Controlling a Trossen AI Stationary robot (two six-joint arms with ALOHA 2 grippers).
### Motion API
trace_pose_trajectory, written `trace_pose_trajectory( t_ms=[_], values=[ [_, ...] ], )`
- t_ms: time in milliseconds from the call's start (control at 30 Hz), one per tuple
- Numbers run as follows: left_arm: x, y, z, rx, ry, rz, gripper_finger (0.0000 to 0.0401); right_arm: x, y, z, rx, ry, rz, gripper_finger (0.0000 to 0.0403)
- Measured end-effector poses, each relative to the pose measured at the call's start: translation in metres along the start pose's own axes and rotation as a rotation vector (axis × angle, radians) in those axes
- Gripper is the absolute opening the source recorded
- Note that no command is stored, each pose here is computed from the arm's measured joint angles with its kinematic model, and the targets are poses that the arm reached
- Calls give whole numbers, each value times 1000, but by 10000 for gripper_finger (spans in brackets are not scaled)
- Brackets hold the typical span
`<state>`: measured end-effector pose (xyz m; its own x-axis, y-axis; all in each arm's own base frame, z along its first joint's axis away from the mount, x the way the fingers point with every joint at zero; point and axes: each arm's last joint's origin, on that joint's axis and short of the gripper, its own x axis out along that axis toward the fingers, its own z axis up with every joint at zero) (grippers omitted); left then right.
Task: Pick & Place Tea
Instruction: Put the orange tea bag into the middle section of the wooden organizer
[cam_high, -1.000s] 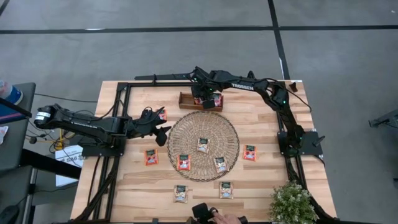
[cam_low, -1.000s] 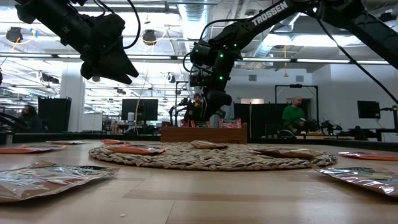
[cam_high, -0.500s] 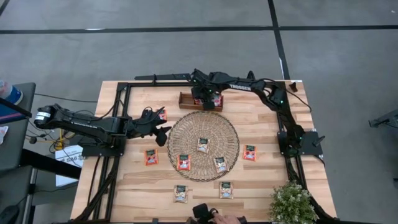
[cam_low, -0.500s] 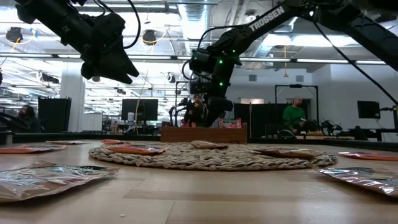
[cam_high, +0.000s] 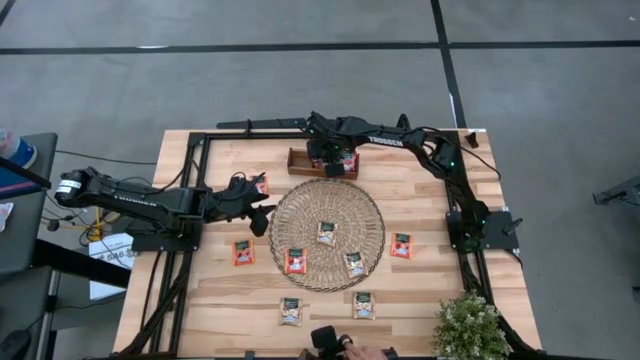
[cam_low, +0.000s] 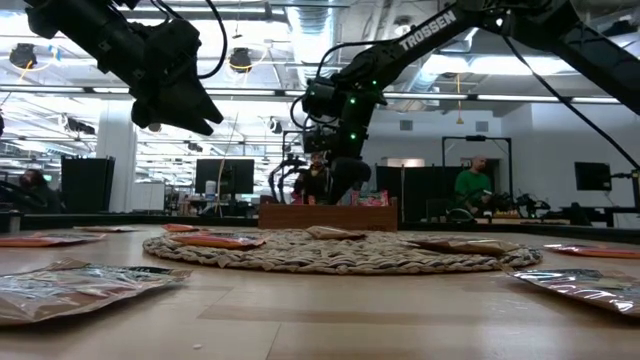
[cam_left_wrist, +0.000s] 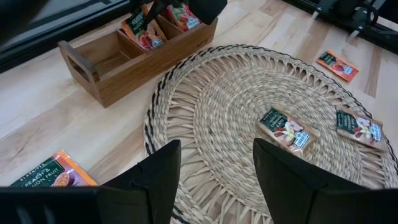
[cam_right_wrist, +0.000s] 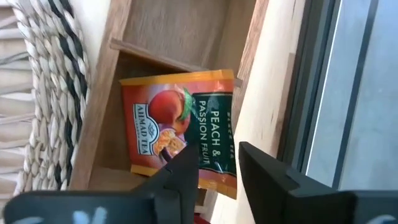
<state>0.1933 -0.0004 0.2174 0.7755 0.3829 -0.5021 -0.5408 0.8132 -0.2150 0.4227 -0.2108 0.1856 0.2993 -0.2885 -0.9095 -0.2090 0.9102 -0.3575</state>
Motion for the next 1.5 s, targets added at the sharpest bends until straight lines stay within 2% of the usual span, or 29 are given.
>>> trace_pose_trajectory(
  t_ms=[433,733,1200,1500],
  values=[
    [0,0,0,0,0,0,193,-3,-2,-1,45,6,-16,7],
    [0,0,0,-1,-3,-2,193,-12,-7,-5,106,29,-55,1],
    [0,0,1,-3,-5,-3,193,-13,-4,-5,153,49,-38,25],
    [0,0,1,-3,-5,-3,193,-14,-3,-4,142,48,-39,97]
  ],
)
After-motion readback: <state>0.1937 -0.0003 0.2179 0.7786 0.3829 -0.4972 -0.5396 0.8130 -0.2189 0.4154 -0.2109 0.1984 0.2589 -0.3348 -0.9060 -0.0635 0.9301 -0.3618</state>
